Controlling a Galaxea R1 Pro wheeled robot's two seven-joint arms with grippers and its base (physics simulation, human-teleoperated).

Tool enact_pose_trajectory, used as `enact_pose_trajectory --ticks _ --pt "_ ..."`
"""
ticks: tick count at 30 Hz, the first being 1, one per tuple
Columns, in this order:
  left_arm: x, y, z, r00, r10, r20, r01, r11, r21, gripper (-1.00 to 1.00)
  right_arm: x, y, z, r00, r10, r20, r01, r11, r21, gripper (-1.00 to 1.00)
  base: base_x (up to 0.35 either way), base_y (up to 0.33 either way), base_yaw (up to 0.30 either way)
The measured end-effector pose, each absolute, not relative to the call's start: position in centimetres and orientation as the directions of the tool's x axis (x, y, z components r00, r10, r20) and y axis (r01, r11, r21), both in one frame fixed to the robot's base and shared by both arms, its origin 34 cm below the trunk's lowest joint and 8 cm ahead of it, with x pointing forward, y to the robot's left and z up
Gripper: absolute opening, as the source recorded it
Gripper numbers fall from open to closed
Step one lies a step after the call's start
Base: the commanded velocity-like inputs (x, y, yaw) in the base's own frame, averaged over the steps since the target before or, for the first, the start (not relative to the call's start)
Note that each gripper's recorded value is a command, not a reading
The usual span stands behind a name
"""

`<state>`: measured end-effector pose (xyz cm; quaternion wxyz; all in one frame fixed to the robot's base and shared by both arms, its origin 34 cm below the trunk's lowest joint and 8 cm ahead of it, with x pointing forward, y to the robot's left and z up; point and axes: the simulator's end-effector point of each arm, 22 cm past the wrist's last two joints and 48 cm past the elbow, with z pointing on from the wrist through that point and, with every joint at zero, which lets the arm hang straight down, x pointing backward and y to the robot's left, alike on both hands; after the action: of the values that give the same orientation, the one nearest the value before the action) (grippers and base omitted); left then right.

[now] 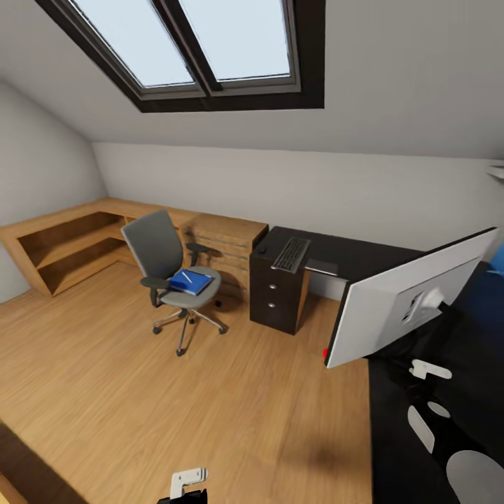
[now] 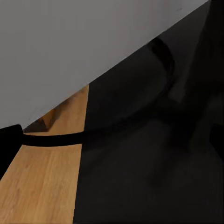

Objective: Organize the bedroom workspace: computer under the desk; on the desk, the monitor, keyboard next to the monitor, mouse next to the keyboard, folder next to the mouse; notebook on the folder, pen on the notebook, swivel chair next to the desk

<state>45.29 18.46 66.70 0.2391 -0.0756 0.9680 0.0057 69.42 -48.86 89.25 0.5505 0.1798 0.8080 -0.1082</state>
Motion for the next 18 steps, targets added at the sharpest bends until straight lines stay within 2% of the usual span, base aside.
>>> enact_pose_trajectory --ticks 12,18 --pt "45.42 18.54 66.83 -0.872 -0.145 -0.468 -0.151 0.988 -0.025 1.00 69.43 -48.87 89.44 -0.326 0.171 -0.930 0.410 0.912 0.024 1.00 0.000 0.000 -0.261" --pt "45.42 18.62 66.83 -0.872 -0.146 -0.468 -0.153 0.988 -0.024 1.00 69.49 -48.73 89.42 -0.327 0.172 -0.929 0.408 0.913 0.025 1.00 0.000 0.000 -0.090"
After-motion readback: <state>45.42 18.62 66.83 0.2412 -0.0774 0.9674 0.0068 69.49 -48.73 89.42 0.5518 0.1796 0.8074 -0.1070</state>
